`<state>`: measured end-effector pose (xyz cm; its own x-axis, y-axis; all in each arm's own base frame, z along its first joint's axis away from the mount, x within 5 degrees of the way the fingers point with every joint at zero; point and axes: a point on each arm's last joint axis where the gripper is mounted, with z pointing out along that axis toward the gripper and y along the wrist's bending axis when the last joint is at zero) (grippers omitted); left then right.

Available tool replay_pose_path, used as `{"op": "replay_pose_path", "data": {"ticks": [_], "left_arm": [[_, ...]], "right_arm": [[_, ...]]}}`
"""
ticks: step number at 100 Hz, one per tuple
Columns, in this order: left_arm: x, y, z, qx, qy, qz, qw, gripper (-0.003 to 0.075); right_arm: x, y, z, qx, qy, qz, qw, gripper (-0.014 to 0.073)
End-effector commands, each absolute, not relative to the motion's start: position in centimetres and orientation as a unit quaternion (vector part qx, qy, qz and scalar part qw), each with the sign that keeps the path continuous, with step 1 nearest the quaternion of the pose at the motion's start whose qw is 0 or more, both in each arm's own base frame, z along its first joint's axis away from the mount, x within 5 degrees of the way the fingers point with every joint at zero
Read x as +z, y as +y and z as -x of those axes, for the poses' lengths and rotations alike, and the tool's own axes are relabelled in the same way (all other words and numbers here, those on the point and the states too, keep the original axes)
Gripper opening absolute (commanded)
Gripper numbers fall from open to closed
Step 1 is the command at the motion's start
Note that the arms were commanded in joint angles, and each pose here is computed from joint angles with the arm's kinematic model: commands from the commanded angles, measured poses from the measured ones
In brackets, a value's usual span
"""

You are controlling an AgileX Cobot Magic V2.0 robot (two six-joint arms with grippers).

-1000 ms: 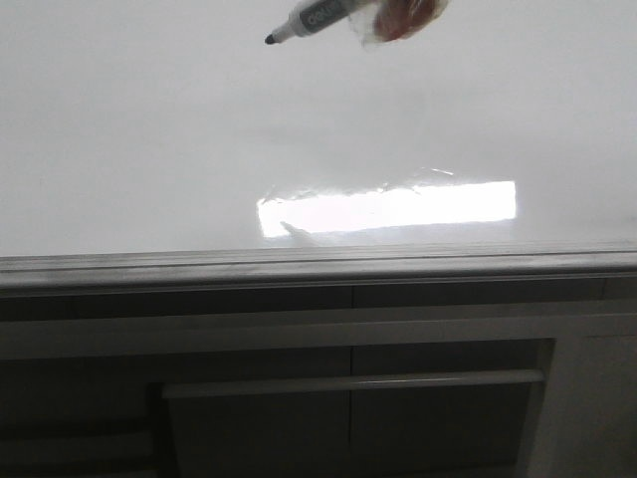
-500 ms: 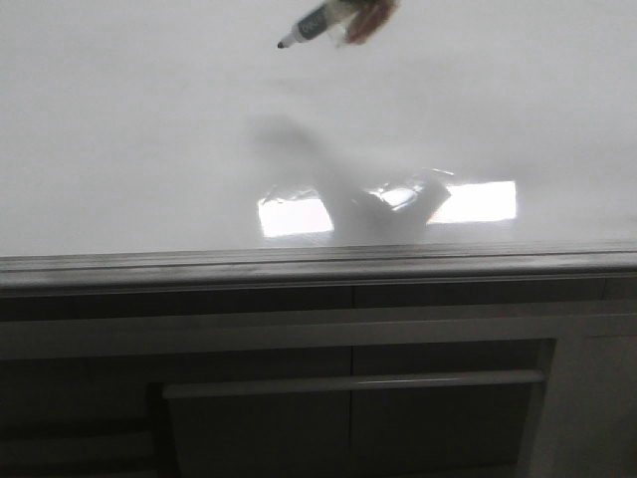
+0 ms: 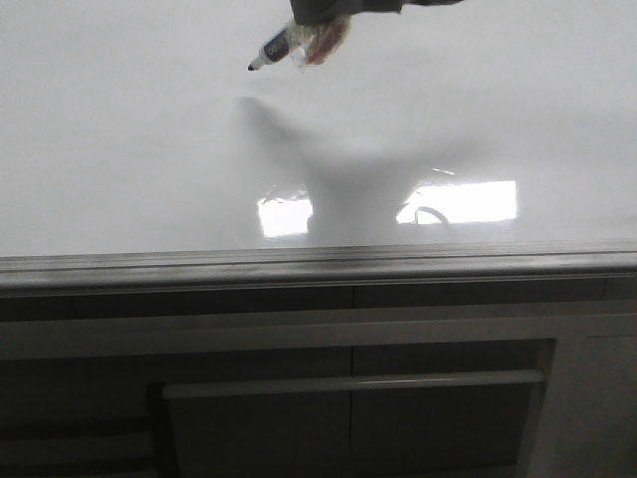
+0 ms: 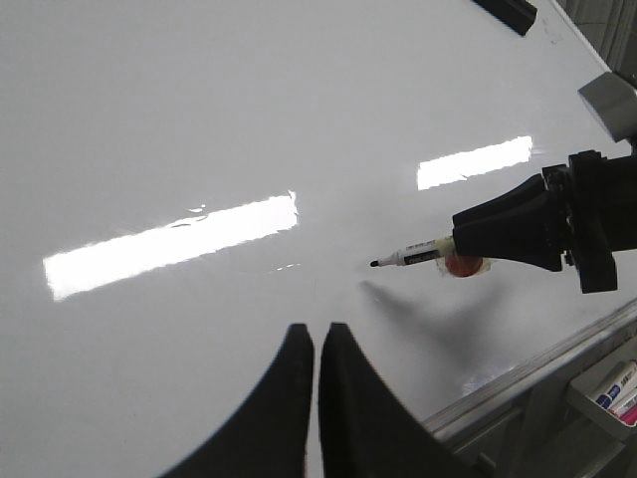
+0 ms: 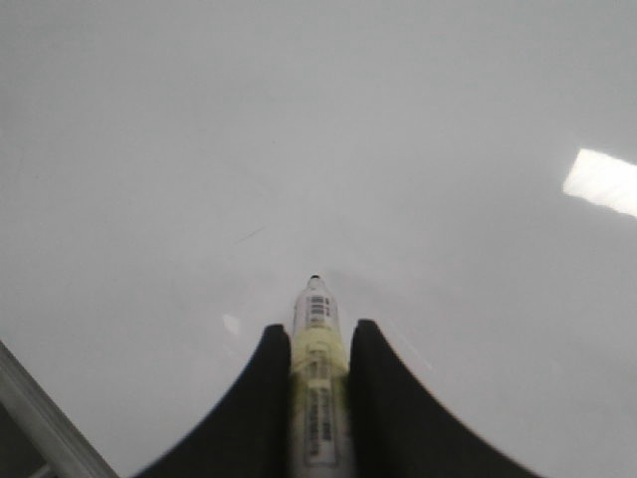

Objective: Write number 0 on whiteboard

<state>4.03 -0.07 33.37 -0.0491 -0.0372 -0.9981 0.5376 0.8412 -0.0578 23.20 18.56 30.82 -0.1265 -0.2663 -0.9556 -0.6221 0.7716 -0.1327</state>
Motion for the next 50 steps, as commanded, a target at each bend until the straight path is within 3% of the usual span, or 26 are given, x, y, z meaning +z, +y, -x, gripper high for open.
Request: {"op": "replay_pose_path", "data": {"ticks": [1,50], "left_arm": [[34.63,-0.26,-3.84,-0.233,0.663,-0.185,0.687,-0.0020],[34.63,-0.27,-3.84,-0.234,0.663,-0.185,0.687,-0.0020]], "right_arm": [[33.03,18.34,-23.50,0.153,0.705,0.279,0.634,-0.0069],[32.39,18.55,-24.40,0.149,0.706,0.260,0.642,-0.0068]]}}
